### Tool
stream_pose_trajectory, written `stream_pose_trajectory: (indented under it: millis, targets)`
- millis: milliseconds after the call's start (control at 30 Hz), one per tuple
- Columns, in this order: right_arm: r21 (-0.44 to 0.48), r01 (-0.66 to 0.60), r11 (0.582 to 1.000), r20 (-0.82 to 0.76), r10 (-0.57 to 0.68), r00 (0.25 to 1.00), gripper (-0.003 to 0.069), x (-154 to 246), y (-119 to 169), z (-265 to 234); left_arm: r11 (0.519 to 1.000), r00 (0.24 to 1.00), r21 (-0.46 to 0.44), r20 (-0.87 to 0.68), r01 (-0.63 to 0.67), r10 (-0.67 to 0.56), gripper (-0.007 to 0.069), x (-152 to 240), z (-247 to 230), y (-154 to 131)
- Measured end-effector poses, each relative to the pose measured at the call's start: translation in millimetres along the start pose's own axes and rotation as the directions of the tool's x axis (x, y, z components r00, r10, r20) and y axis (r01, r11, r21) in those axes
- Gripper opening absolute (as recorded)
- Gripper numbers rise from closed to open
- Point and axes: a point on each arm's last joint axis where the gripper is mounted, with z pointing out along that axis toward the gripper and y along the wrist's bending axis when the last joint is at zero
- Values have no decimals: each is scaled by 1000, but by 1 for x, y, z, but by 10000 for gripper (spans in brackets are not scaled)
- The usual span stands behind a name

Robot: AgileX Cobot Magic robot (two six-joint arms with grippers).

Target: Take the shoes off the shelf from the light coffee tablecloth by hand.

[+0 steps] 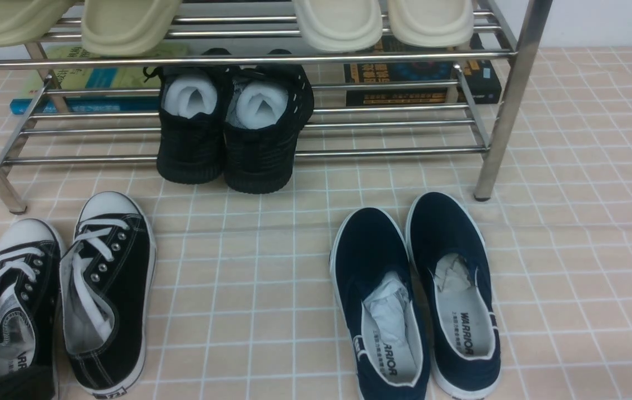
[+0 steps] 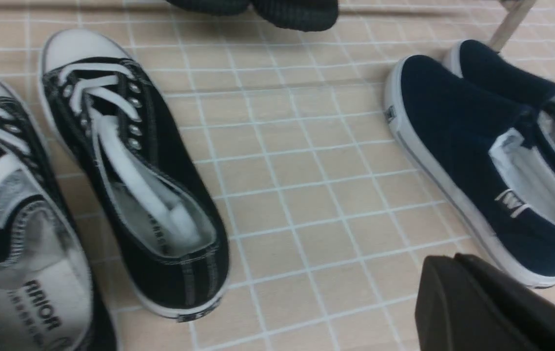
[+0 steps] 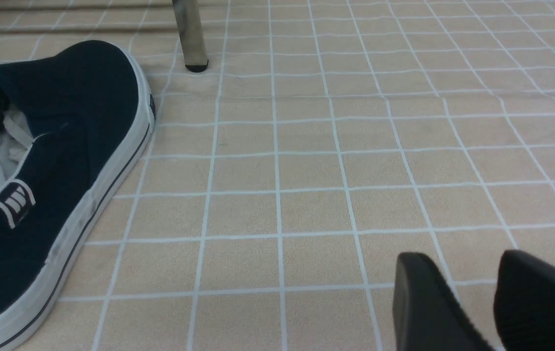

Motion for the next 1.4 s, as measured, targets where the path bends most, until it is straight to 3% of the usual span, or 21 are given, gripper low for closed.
stream_pose_trajectory:
  millis: [200, 567, 767, 1100, 1400]
  targets:
    - [0, 0, 1000, 0, 0, 1000, 239, 0, 0, 0, 997, 997, -75, 71, -31, 37, 15, -7, 0, 7]
    - [0, 0, 1000, 0, 0, 1000, 240, 0, 0, 0, 990, 984, -137, 168, -33, 56, 22, -12, 1, 13]
    - [0, 0, 1000, 0, 0, 1000, 240, 0, 0, 0, 978, 979, -209, 194, -19, 61, 27, 14, 11, 23]
    - [0, 0, 1000, 0, 0, 1000, 240, 0, 0, 0, 927, 955, -324, 280, 190, -98, 41, 73, 37, 48]
    - [0, 0, 1000, 0, 0, 1000, 240, 0, 0, 0, 910, 963, -380, 262, 168, -69, 51, 94, 50, 58]
